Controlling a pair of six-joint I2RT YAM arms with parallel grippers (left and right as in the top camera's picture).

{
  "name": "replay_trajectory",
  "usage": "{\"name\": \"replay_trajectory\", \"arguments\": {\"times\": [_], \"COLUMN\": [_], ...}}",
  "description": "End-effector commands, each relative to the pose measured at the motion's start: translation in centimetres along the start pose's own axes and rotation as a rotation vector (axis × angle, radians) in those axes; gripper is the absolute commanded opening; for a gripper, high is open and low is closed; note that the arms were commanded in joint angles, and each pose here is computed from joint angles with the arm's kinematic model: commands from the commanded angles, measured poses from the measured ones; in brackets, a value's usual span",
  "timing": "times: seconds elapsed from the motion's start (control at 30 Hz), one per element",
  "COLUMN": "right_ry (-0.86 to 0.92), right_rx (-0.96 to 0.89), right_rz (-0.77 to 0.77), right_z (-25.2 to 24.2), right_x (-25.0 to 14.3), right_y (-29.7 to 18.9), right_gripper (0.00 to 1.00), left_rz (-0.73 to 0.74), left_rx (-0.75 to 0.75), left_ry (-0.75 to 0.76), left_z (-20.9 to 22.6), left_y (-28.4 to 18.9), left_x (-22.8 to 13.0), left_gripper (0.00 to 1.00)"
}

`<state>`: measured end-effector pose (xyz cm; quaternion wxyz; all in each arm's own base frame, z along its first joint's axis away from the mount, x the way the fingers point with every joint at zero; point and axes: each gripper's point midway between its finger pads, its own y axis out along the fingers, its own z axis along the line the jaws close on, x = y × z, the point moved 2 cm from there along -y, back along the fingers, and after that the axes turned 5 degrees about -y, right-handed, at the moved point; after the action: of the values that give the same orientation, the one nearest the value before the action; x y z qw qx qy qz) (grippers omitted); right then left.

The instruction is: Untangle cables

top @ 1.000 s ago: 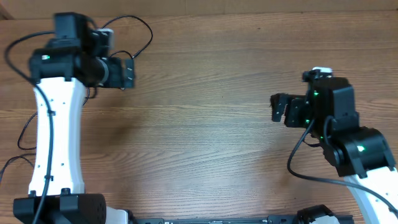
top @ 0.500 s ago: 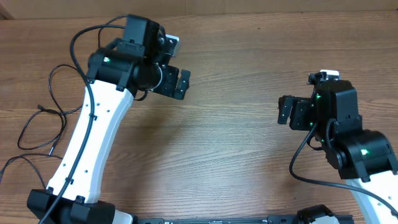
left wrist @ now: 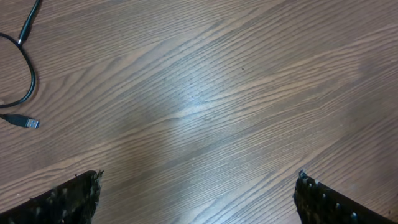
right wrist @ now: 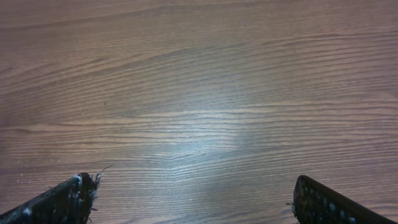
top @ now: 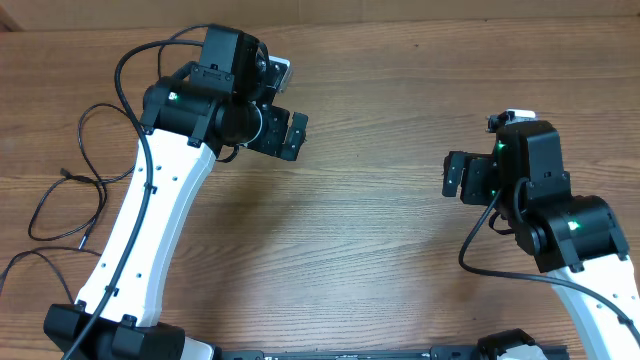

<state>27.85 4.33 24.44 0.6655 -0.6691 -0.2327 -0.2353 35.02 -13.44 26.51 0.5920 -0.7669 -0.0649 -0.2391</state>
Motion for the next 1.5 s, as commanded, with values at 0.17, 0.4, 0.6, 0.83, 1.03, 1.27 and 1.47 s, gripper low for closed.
{"name": "replay_trajectory", "arguments": {"times": [0.17,0.4,0.6,0.83,1.03,1.27,1.47], "right_ry": [-0.004,-0.007,-0.007,-0.007,-0.007,-0.007,-0.007], "right_rx": [-0.018,-0.021,-0.021,-0.021,-0.021,-0.021,-0.021], "right_rz": [0.011,0.026,0.027,0.027,0.027,0.027,0.027], "right_z": [-0.1,0.0,0.0,0.0,0.0,0.0,0.0], "right_x": [0.6,0.5,0.5,0.5,0.5,0.5,0.5], "right_y": [0.6,1.0,1.1,1.1,1.1,1.1,1.1], "right_gripper": [1.0,1.0,1.0,1.0,1.0,1.0,1.0], "left_rz": [-0.031,-0.032,-0.027,-0.076,-0.281,-0.549,-0.735], "left_rx": [-0.015,-0.015,-0.011,-0.012,-0.019,-0.071,-0.087], "left_ry": [-0.002,-0.002,-0.003,0.01,0.042,0.092,0.123], "left_z": [-0.4,-0.4,-0.4,-0.7,-1.3,-2.3,-1.9], "left_y": [-1.0,-1.1,-1.1,-3.2,-6.7,-10.1,-10.0], "left_x": [0.2,0.2,0.1,0.0,2.1,2.2,-1.1], "left_gripper": [1.0,1.0,1.0,1.0,1.0,1.0,1.0]}}
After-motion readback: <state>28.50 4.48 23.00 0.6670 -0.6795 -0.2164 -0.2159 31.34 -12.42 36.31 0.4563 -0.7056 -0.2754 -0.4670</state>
